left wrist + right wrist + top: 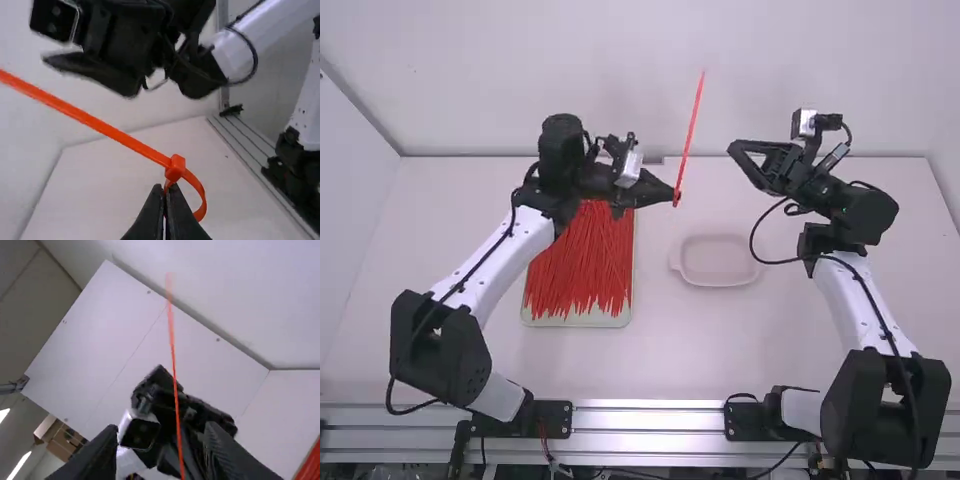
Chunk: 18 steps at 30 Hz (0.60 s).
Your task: Fasten the cable tie
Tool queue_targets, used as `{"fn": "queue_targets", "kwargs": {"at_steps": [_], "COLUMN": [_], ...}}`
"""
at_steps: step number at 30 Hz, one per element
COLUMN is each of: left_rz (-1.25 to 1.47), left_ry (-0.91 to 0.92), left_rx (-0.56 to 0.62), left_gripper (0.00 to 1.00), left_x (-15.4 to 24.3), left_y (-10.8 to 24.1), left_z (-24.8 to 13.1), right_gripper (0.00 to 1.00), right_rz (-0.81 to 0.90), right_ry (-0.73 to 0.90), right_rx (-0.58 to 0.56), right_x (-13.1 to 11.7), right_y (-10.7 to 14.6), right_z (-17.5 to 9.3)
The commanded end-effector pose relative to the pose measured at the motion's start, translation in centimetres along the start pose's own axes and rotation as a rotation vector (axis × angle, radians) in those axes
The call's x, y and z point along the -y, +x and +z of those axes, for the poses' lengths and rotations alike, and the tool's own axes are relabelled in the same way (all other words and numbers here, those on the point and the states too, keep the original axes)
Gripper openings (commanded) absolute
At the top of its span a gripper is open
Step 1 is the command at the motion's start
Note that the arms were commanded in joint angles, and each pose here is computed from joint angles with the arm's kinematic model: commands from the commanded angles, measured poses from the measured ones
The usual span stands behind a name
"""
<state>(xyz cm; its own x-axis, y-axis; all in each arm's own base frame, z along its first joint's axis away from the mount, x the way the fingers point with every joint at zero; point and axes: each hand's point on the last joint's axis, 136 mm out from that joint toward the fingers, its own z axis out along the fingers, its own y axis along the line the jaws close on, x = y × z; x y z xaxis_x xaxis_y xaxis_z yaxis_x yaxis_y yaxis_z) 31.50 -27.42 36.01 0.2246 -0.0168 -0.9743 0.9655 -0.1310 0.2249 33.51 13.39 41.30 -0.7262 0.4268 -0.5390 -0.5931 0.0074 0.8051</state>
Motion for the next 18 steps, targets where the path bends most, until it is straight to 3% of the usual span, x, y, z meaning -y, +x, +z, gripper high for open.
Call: {"fn": "queue_targets", "kwargs": {"at_steps": [1,6,9,13,18], "left_rz": [-0.088,-0.041,-0.029,-0.029,-0.087], "left_ry": [0.022,0.033,0.053,0.048,0.044], "left_rx": [0.021,0.047,0.060,0.063,0.053], "left_gripper": [0.02,0.02,0.02,0.02,0.01], "left_x": [0.8,0.8,1.2,1.1,1.0], "left_y": [-2.1,-3.8,-4.7,-4.9,-4.2], "left_z": [0.0,-0.2,0.1,0.0,0.0], "right_gripper": [0.47,0.49,0.50,0.48,0.44], "right_rz": [-0.044,-0.050,0.005,0.032,0.012], "right_ry": [-0.033,-0.066,-0.043,-0.033,-0.065], "right_rx": [-0.062,-0.105,-0.130,-0.155,-0.175], "right_x": [-2.1,-2.5,-1.1,-0.3,-1.2], "right_y": [1.2,2.7,3.6,4.9,5.8], "right_z": [0.8,2.4,3.6,5.0,5.7]}}
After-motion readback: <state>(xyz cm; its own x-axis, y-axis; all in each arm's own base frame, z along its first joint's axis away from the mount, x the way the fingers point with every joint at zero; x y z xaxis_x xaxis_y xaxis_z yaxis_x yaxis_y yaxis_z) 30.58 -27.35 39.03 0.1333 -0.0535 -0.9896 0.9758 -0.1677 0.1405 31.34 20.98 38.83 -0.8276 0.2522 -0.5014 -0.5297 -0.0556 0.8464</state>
